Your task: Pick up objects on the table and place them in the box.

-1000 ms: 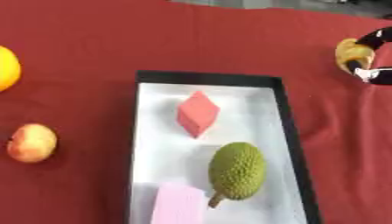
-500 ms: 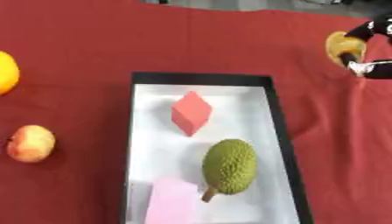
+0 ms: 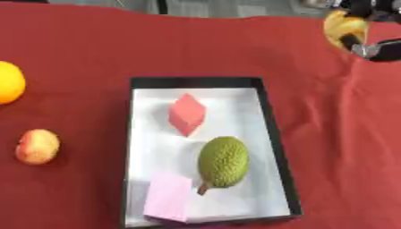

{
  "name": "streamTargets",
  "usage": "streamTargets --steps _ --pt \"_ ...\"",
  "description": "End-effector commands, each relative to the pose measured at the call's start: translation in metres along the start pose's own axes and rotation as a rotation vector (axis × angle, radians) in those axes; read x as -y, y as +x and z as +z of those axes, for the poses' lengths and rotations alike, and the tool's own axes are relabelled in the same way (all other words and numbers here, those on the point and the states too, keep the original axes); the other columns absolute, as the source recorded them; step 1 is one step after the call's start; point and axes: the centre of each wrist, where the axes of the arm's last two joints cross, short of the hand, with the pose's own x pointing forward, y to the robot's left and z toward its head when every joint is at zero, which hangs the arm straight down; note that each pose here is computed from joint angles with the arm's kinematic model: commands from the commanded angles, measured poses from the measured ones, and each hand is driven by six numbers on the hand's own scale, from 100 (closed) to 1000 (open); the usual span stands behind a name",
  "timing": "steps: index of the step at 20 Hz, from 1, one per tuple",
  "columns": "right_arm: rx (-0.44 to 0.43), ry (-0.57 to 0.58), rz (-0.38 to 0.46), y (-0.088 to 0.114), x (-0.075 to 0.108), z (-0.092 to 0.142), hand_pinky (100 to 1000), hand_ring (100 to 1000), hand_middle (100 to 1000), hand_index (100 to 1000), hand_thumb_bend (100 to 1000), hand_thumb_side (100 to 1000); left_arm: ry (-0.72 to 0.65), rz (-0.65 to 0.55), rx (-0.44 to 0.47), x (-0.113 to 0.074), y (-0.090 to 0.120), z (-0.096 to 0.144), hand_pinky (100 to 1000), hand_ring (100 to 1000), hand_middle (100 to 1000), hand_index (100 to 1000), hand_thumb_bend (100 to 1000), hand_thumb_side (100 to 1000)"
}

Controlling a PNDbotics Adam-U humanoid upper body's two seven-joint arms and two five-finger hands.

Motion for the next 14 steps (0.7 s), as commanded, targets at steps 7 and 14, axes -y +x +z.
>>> streamTargets --steps 7,14 --pt "0.348 0.104 -0.09 0.065 -0.013 -0.058 751 484 372 676 250 104 0.019 -0.068 0.023 -0.016 0.007 -0.005 782 794 635 749 100 673" --pt "0.498 0.237 -0.103 0.12 -0.045 -0.082 743 489 375 673 245 184 0.043 -0.113 0.035 -0.029 0.008 -0.007 782 794 635 750 100 667"
